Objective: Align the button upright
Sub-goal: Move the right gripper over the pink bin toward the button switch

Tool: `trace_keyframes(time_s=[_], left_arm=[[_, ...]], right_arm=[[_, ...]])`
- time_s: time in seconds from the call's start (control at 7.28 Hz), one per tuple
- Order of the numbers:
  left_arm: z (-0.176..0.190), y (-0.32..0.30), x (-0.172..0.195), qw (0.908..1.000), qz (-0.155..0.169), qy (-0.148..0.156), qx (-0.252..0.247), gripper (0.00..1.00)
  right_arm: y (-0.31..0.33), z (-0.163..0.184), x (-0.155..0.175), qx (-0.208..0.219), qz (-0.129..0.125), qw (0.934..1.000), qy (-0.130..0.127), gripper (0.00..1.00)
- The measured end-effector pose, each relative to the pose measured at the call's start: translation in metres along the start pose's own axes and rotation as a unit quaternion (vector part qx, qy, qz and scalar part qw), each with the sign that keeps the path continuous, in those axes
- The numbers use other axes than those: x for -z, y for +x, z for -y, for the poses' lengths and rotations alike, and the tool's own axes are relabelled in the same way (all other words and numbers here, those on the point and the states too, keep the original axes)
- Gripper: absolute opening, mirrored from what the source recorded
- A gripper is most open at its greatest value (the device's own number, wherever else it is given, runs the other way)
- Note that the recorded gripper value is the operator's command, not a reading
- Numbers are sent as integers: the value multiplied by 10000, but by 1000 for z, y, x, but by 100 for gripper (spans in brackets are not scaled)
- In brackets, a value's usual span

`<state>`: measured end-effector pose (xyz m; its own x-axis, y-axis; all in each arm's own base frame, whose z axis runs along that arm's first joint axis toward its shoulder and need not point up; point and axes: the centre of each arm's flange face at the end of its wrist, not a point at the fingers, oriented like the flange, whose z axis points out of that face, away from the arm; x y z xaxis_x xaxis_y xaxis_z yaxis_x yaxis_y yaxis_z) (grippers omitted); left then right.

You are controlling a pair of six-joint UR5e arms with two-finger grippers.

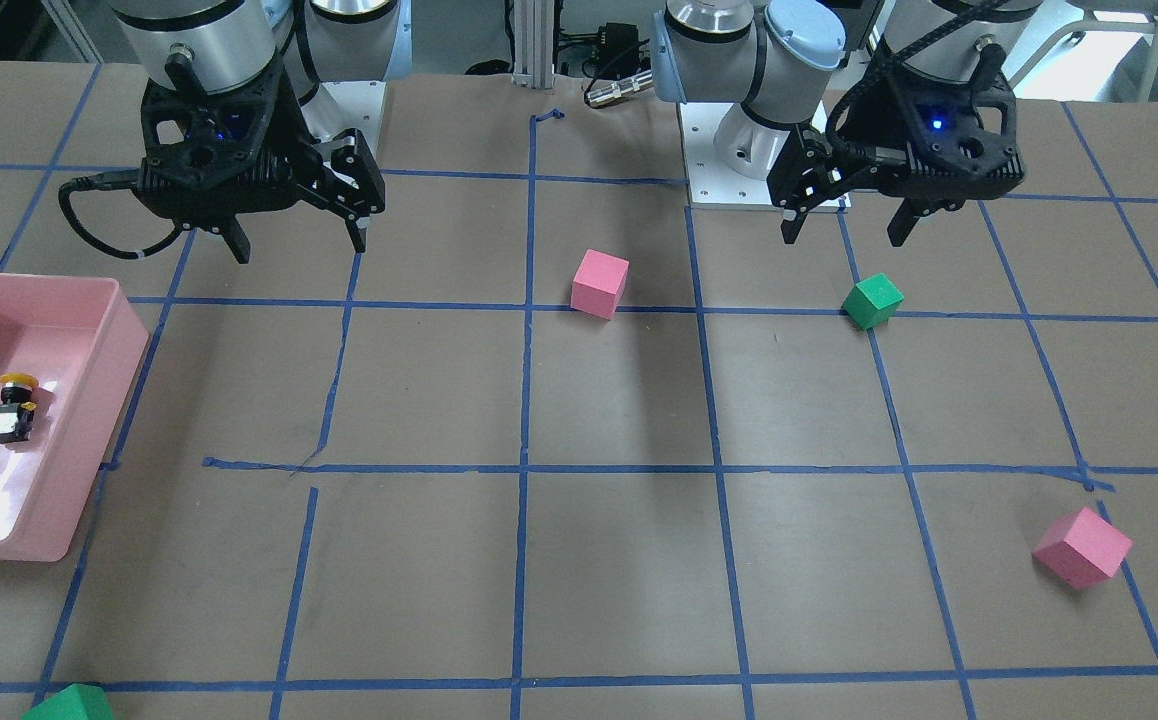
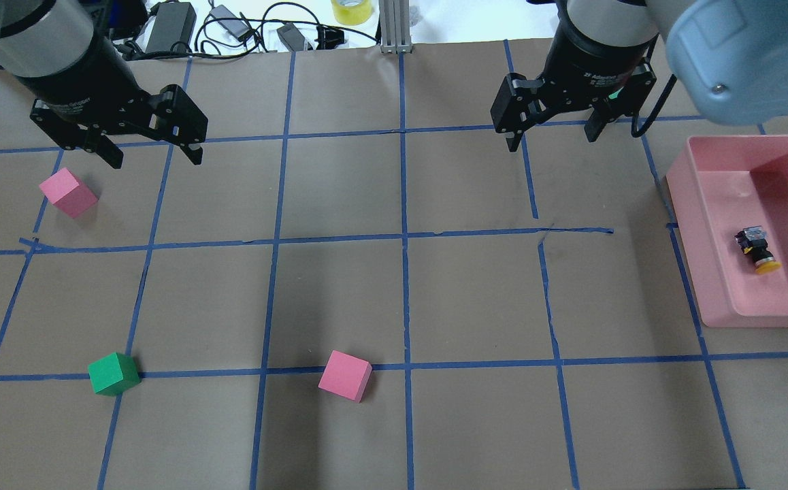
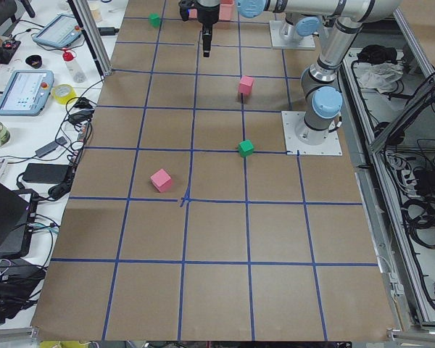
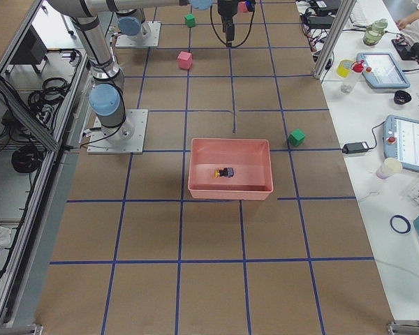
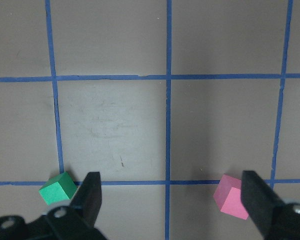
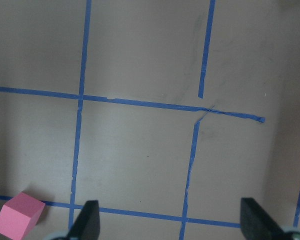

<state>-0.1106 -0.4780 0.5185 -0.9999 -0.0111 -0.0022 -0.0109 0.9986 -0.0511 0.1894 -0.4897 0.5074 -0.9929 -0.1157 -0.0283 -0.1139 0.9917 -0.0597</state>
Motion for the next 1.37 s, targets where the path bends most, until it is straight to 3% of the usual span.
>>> trace_keyframes(time_s=[0.27, 0.82, 1.1, 1.37], left_arm=[[0, 0, -3, 10000, 1, -29, -3, 100], [1, -2, -7, 9999, 92, -62, -27, 100], [1, -2, -6, 9999, 112, -47, -28, 100], [3, -2, -4, 9999, 114, 5, -28, 100]], right_arm=[[1, 0, 1, -30, -2, 10000, 8, 100], [10, 12, -1, -242, 254, 9994, 27, 100], [25, 11, 3, -378, 178, 9991, 23, 100], [64, 10, 2, -653, 21, 9978, -142, 100]])
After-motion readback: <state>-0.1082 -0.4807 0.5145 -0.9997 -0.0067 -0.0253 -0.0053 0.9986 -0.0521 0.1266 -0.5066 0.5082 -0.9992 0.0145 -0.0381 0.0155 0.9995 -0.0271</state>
